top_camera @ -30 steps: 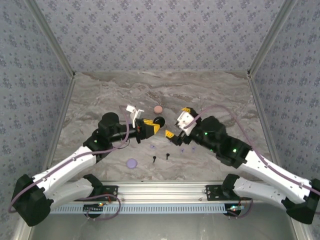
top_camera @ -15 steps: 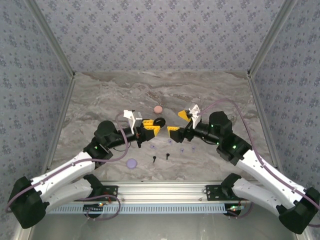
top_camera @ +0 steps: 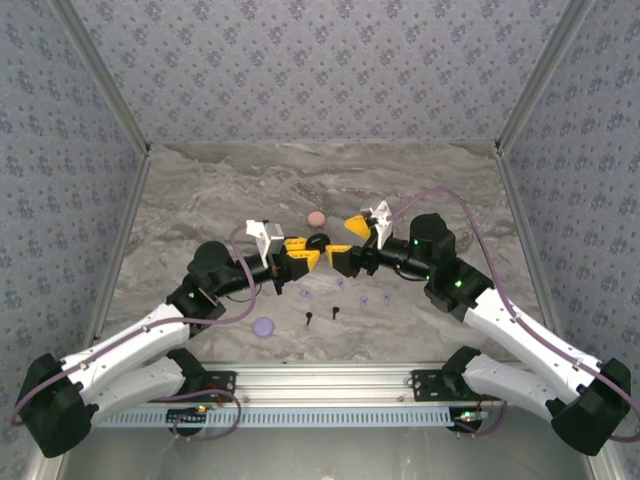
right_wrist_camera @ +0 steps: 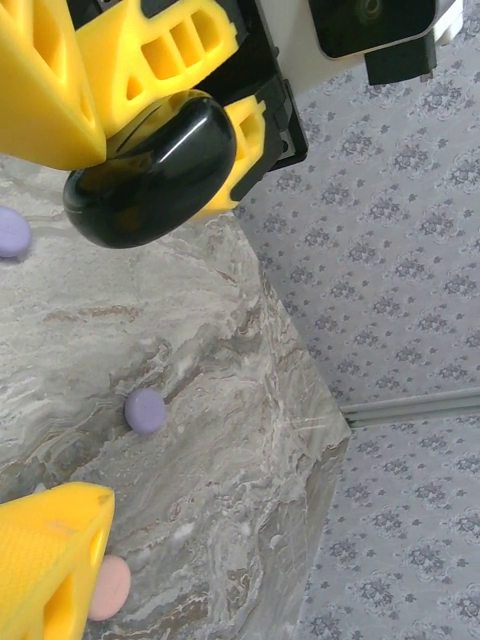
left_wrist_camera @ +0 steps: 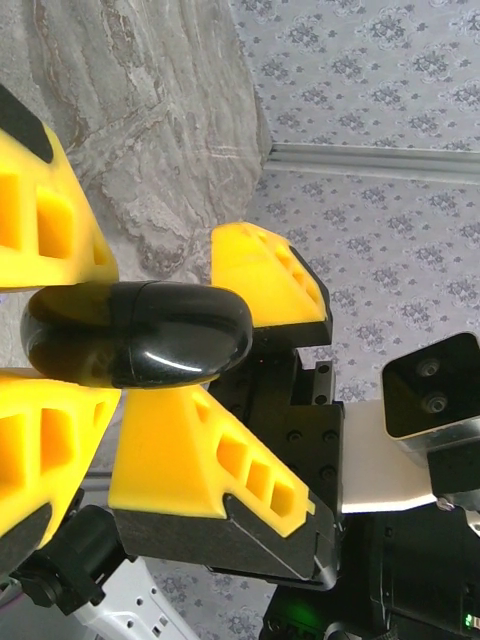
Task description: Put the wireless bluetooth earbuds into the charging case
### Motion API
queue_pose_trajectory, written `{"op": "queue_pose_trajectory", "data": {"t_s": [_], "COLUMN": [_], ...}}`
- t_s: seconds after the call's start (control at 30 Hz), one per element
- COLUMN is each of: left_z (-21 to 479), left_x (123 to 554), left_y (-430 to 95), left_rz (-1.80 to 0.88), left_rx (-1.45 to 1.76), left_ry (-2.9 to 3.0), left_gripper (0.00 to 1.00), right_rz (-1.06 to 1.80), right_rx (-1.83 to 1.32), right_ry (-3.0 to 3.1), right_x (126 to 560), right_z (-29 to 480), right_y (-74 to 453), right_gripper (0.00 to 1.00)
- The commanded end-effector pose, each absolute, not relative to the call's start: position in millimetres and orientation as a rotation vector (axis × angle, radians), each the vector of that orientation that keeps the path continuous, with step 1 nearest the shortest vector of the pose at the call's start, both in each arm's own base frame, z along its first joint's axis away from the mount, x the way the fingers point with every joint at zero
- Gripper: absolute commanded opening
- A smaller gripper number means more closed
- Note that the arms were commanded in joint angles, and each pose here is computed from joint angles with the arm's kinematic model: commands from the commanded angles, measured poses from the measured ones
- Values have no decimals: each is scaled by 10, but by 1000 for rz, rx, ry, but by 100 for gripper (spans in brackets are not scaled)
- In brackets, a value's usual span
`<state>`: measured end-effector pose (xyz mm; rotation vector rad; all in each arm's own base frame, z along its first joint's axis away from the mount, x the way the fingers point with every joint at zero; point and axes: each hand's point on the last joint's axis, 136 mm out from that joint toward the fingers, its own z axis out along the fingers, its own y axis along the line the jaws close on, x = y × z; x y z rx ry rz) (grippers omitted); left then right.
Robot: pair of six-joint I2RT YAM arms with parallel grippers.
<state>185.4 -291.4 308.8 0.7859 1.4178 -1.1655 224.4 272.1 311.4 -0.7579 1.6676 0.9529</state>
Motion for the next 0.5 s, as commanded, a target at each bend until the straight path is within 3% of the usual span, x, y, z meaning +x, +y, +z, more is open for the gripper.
{"op": "queue_pose_trajectory", "data": {"t_s": [0.0,0.47], "left_z": [3188,3155], "left_x": [1767,1779], "left_y": [-2916,-2935], "left_rz": [-1165,-1152], "left_rx": [821,839], "left_ry": [1354,1359], "left_gripper": [0,0], "right_rz": [970,959], "right_rx": [-739,-704], "right_ry": [1604,1664], "right_x": [2274,2494], "right_z": [3374,3419], "right_y": [2746,2769], "right_gripper": [83,79]}}
